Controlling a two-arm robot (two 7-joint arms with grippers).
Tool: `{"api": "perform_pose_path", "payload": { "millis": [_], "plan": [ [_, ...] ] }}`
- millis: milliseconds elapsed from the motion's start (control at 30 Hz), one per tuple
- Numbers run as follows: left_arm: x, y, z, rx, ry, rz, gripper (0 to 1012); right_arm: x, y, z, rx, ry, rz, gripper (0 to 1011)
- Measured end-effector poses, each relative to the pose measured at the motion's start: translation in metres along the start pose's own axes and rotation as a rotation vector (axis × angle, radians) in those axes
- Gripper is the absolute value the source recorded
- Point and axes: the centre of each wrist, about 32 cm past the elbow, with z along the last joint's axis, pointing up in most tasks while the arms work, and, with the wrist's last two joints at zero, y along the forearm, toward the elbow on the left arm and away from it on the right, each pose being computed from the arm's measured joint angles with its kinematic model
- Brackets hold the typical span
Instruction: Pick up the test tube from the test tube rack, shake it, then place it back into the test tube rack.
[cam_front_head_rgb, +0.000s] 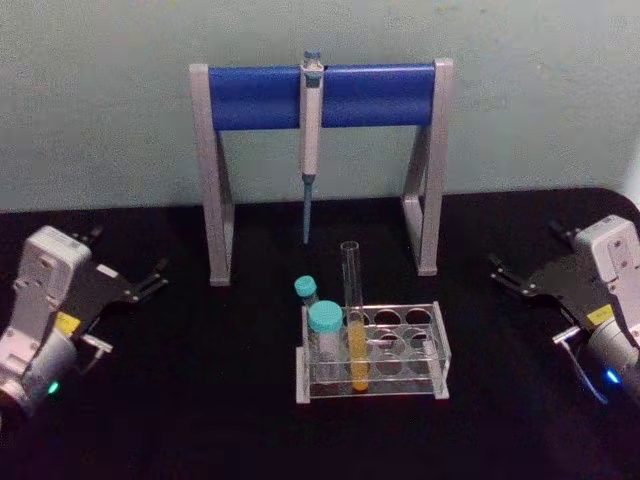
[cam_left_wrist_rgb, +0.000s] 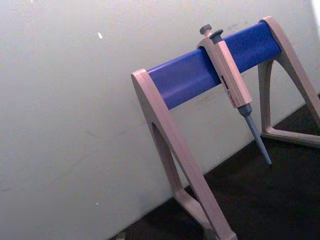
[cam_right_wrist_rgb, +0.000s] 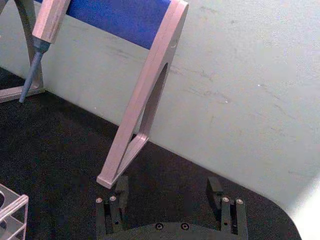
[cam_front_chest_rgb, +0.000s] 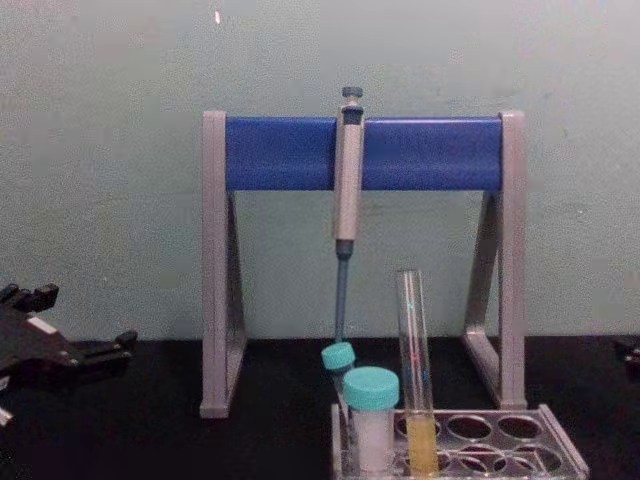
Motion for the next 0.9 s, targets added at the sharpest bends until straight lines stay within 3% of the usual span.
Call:
{"api": "perform_pose_path", "payload": {
  "millis": [900],
  "plan": [
    [0.0000, 0.0000, 0.0000, 0.000, 0.000, 0.000, 1001, 0.0000, 0.0000, 0.0000, 0.000, 0.000, 0.000, 1000]
  ]
}}
